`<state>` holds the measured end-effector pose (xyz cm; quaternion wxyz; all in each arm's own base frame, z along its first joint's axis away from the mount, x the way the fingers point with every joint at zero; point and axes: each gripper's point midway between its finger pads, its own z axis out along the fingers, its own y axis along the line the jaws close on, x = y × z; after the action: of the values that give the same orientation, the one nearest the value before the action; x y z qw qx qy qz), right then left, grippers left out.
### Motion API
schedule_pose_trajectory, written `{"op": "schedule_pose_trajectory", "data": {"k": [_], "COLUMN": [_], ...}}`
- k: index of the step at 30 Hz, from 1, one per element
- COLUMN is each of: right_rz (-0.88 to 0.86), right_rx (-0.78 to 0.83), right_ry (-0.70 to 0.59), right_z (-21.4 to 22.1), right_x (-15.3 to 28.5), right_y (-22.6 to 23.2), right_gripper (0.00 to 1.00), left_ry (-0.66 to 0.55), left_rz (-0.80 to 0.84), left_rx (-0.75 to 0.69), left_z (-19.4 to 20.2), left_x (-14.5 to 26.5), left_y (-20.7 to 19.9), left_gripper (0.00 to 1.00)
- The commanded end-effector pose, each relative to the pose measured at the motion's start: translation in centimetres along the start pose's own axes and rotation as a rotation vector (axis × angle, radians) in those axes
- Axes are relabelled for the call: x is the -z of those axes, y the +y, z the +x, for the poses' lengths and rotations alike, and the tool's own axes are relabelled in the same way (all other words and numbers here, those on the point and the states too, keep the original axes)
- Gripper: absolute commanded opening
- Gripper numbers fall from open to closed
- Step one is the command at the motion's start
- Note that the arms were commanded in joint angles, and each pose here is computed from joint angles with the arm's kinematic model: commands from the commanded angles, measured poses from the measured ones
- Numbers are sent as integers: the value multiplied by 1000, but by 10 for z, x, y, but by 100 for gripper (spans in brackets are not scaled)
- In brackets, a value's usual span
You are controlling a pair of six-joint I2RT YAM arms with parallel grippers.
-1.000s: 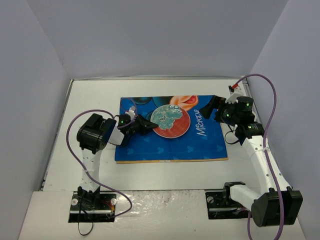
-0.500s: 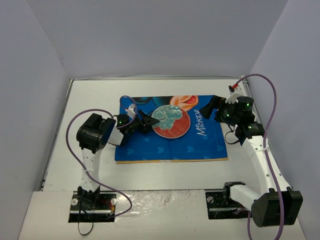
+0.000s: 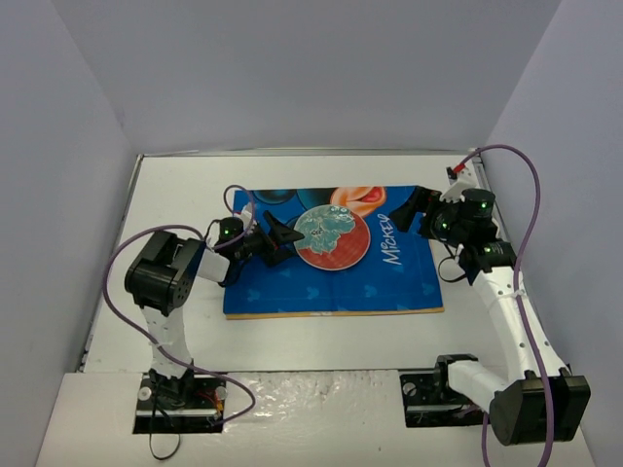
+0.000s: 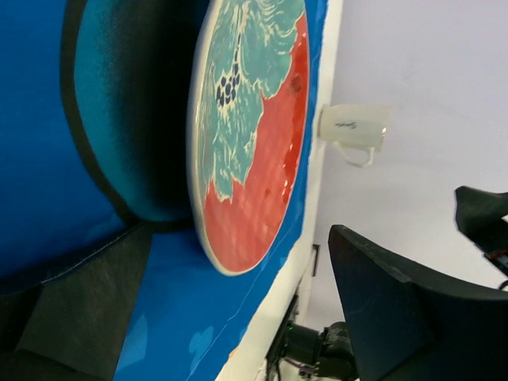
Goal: Set the dinner table for one person
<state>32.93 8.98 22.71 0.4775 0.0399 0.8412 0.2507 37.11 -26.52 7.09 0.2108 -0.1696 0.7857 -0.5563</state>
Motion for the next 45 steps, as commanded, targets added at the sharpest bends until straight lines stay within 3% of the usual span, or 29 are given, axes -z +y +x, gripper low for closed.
{"op": "schedule_pose_trajectory", "data": {"k": [1, 6, 16, 21, 29, 35, 45], "right_rz": [10, 139, 511, 645, 718, 752, 825], "right_rx": [34, 61, 133, 135, 81, -19, -127], "right_ry": [-66, -57, -60, -22, 60, 95, 215], "right_z": [-19, -28, -63, -63, -77, -80, -29], "right_x": [5, 11, 37, 37, 9, -1, 4], "right_y": [3, -16, -67, -90, -122, -160, -206], "right_gripper": [95, 97, 100, 99, 97, 90, 81], "left_ry": [-5, -24, -65, -88, -172, -154, -118], "left_rz": [-73, -193, -633, -779, -743, -721, -704], "left_rx": [-93, -224, -592, -640, -602, -626, -623], "left_z": [-6, -17, -43, -56, -63, -53, -47], "left_x": [16, 41, 142, 183, 219, 224, 219], "left_y": [-21, -47, -76, -69, -66, -67, -59], "left_gripper": [93, 94, 95, 97, 97, 97, 97]}}
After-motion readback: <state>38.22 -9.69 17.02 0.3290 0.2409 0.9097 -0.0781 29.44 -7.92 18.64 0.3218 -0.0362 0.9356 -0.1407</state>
